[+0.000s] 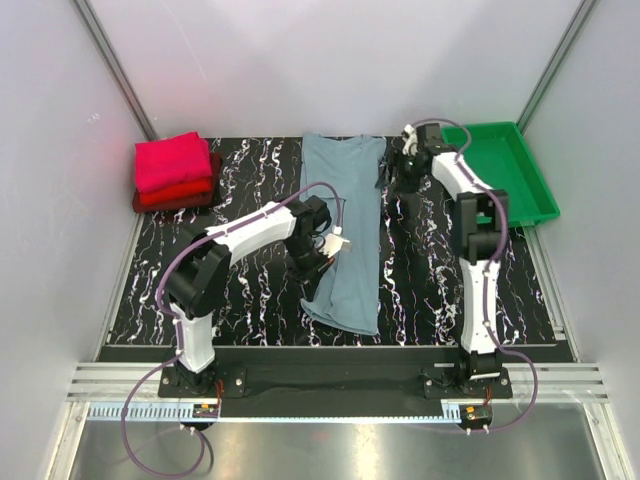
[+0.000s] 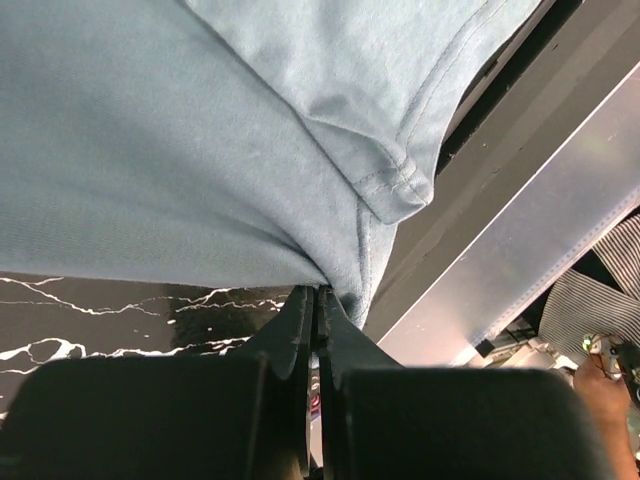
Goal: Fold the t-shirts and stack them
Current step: Fold the tshirt
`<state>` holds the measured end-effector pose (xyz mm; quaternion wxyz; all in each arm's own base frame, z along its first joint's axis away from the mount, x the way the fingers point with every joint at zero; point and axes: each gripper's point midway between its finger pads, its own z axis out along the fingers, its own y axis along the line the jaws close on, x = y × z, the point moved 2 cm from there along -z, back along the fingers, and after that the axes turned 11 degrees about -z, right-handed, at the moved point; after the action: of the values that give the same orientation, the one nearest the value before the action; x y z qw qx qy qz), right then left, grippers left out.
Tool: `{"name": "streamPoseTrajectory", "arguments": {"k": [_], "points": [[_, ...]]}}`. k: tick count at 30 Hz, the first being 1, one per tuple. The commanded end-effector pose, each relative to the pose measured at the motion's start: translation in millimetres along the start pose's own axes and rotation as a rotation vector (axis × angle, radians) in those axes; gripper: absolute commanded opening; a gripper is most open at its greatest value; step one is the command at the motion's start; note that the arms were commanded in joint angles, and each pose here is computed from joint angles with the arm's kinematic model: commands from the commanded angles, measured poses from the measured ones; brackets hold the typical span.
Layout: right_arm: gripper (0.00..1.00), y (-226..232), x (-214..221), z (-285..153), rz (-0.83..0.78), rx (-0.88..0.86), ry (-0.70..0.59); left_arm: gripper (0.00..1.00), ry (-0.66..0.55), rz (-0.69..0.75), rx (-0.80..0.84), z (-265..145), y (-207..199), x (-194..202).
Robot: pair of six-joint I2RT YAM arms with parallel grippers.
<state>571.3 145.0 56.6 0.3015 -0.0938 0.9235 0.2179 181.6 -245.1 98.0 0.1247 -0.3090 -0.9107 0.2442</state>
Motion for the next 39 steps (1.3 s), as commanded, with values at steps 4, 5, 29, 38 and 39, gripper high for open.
{"name": "streamPoseTrajectory", "arguments": {"k": [4, 5, 29, 38, 39], "points": [[0.69, 86.6, 95.9, -140.4, 0.249, -0.326, 0.314, 0.0, -0.028, -0.015, 0.073, -7.5, -11.4, -16.5], [0.68, 97.4, 129.3, -160.7, 0.317, -0.34, 0.393, 0.0, -0.039, -0.016, 0.073, -8.6, -11.2, -20.7], [0.56, 155.7, 317.9, -204.2, 0.549, -0.228, 0.764, 0.0, 0.098, -0.23, 0.219, -4.1, -10.1, 16.6], [0.55, 166.7, 350.4, -180.7, 0.508, -0.127, 0.842, 0.0, 0.072, -0.248, 0.24, 8.4, -5.5, 7.9], [0.55, 165.9, 351.9, -181.1, 0.503, -0.121, 0.845, 0.0, 0.074, -0.249, 0.243, 8.7, -5.6, 7.3]]}}
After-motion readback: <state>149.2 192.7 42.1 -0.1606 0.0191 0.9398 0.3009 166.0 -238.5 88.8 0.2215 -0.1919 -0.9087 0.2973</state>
